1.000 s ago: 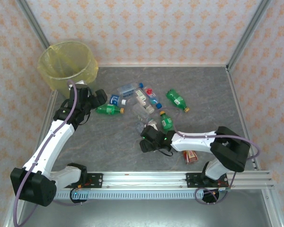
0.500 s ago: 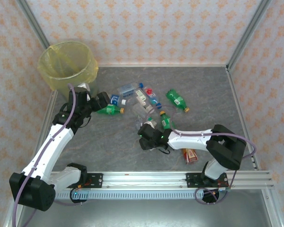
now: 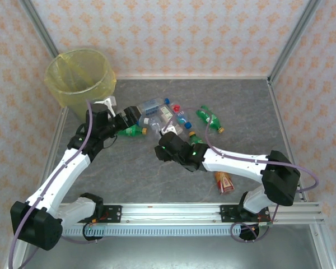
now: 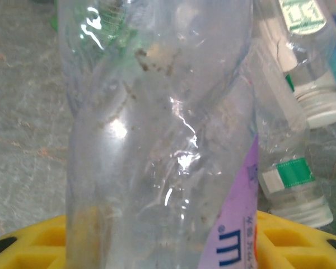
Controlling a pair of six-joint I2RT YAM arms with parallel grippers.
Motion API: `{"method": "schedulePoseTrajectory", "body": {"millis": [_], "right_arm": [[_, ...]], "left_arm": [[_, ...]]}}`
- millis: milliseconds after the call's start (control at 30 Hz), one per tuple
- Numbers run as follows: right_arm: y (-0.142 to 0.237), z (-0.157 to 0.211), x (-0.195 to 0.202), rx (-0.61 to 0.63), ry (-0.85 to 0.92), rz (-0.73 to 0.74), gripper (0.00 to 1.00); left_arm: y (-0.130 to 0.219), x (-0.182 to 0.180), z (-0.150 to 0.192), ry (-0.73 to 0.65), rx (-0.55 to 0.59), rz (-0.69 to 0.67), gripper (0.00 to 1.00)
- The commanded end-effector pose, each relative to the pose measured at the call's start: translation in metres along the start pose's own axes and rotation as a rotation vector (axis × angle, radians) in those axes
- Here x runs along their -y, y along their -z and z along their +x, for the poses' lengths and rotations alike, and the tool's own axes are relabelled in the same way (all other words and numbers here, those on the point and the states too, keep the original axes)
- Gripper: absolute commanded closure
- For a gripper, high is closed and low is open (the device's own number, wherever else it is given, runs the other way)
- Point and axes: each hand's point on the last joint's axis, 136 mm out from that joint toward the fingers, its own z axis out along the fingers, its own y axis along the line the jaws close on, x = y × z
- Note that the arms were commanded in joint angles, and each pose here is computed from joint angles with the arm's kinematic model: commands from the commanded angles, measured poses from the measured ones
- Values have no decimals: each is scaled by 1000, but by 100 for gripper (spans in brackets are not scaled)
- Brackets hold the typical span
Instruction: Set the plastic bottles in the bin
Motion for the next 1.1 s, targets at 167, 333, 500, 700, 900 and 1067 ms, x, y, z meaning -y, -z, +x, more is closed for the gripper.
{"method": "schedulePoseTrajectory", "body": {"millis": [167, 333, 500, 700, 900, 1067], "right_arm": [[22, -45, -5, 130, 2, 12, 50], [27, -50, -7, 148, -1, -1, 50], [35, -54, -6, 171, -11, -12, 50], [40, -53, -7, 173, -15, -27, 50], [41, -53, -12, 169, -5, -34, 50], [42, -53, -14, 171, 5, -40, 50]], "left_arm": [[-4, 57, 28, -13, -67, 254, 10], [-19, 49, 44, -3, -126, 218, 11], [-30, 43, 45, 19, -133, 192, 12], [-35, 57, 48, 45, -158, 275, 14], [-39, 67, 52, 45, -202, 328, 21], [-40, 69, 56, 49, -224, 345, 27]]}}
